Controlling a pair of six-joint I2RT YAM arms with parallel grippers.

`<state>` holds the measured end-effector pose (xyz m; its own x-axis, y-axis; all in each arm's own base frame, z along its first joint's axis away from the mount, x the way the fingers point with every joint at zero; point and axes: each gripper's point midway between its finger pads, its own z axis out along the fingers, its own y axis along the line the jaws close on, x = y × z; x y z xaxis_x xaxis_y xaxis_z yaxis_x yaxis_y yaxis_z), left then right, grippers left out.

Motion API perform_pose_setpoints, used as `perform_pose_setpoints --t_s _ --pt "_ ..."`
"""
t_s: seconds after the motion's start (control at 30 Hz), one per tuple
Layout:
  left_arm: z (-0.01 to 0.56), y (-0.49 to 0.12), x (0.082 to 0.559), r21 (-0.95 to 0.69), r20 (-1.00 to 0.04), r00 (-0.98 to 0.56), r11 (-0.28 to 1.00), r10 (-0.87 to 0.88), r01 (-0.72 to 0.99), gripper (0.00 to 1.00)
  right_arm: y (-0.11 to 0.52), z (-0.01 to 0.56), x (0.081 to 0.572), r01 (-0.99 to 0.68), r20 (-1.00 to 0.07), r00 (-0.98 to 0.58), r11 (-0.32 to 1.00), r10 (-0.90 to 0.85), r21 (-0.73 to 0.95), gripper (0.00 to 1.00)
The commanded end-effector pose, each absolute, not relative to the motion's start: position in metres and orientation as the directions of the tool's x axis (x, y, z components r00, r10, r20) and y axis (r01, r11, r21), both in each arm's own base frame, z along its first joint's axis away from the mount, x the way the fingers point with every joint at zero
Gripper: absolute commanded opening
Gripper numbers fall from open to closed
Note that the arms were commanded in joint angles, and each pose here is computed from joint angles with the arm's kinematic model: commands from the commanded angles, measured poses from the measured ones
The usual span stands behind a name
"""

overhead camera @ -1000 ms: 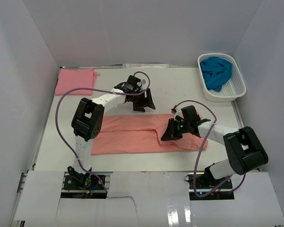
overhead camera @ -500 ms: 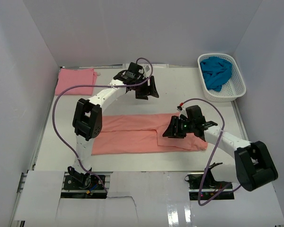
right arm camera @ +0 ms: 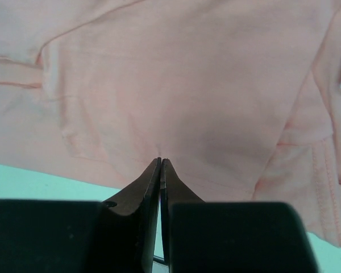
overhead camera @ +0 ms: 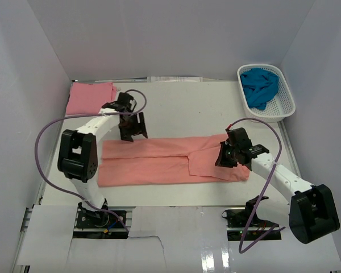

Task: Fold and stack the t-shirts
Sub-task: Rotate the tshirt 90 degrees

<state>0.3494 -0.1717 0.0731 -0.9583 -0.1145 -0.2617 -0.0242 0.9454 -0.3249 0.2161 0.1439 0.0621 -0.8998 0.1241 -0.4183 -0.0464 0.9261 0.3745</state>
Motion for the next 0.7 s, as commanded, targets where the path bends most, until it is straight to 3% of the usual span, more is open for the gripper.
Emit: perform_pose_setpoints --t_s 0.0,0.17,0.37,0.67 --pt "0.1 -0.116 0.354 -0.223 -0.39 -0.907 0.972 -0.16 -0.076 0.81 0.127 0.058 0.21 -0.029 -0.417 -0.903 0.956 0.1 0.293 0.08" --pt "0.099 -0.066 0.355 -0.096 -0.44 -0.872 0.977 -0.215 -0.192 0.8 0.12 0.039 0.196 0.003 -0.357 -0.929 0.965 0.099 0.261 0.08" --pt "0.077 -0.061 0.364 -0.09 -0.387 -0.885 0.966 -0.257 -0.241 0.8 0.096 0.024 0.187 0.1 -0.294 -0.946 0.986 0.135 0.13 0.08" --pt "0.042 -0.054 0.373 -0.037 -0.331 -0.906 0.963 -0.265 -0.268 0.8 0.089 0.02 0.19 0.134 -0.291 -0.945 0.988 0.151 0.076 0.08"
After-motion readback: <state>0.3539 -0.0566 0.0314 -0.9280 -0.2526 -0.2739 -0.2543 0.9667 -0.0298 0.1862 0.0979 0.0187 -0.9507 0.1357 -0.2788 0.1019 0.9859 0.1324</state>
